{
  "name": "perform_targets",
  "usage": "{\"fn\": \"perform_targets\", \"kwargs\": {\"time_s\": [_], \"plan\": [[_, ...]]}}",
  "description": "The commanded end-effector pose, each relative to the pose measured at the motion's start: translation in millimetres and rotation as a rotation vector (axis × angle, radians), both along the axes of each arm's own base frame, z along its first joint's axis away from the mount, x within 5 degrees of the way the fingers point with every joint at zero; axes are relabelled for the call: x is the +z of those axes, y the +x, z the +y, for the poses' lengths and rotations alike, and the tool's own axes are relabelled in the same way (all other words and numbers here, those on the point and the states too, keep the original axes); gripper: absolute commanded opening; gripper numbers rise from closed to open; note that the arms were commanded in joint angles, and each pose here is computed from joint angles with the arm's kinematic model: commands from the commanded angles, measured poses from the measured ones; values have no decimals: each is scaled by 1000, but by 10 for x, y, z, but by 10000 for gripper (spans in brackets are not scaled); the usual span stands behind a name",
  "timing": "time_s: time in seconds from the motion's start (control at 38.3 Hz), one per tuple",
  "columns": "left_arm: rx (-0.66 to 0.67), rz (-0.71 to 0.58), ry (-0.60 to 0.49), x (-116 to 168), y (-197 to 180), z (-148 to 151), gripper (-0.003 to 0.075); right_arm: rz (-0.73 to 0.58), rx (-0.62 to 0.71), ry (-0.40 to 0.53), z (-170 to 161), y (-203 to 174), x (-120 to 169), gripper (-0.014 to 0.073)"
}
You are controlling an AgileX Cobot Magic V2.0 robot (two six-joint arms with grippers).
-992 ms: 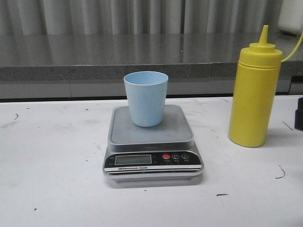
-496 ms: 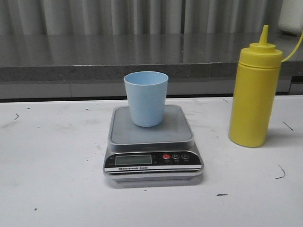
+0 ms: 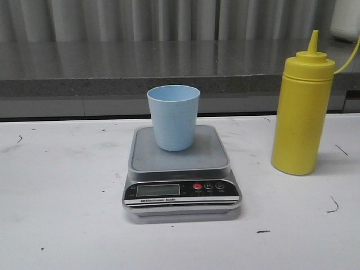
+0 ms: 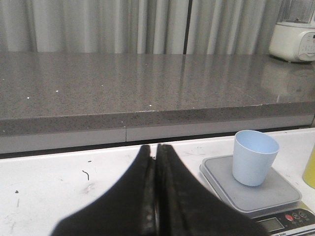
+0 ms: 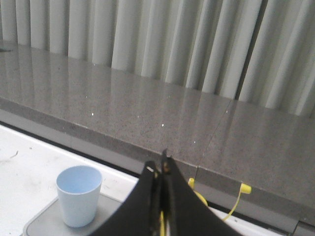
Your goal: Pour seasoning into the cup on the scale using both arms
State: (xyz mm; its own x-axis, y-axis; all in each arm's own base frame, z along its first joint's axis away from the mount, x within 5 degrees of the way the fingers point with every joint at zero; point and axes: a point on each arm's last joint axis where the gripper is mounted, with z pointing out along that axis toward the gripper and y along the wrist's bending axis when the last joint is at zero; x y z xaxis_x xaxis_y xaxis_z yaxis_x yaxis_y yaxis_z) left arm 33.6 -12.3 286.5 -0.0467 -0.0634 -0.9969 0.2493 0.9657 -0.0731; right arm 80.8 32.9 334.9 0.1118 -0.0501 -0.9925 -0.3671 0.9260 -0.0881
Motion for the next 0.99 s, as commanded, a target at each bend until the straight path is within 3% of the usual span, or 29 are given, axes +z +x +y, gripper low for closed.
{"fn": "perform_targets", "kwargs": {"time_s": [0.0,0.97], "plan": [[6,-77,-40,140,-9,7,-20,-137,-28,52,-76,-135,213,-69],[6,-77,-40,140,-9,7,-20,-175,-28,67,-108,-224,240,-69]]}}
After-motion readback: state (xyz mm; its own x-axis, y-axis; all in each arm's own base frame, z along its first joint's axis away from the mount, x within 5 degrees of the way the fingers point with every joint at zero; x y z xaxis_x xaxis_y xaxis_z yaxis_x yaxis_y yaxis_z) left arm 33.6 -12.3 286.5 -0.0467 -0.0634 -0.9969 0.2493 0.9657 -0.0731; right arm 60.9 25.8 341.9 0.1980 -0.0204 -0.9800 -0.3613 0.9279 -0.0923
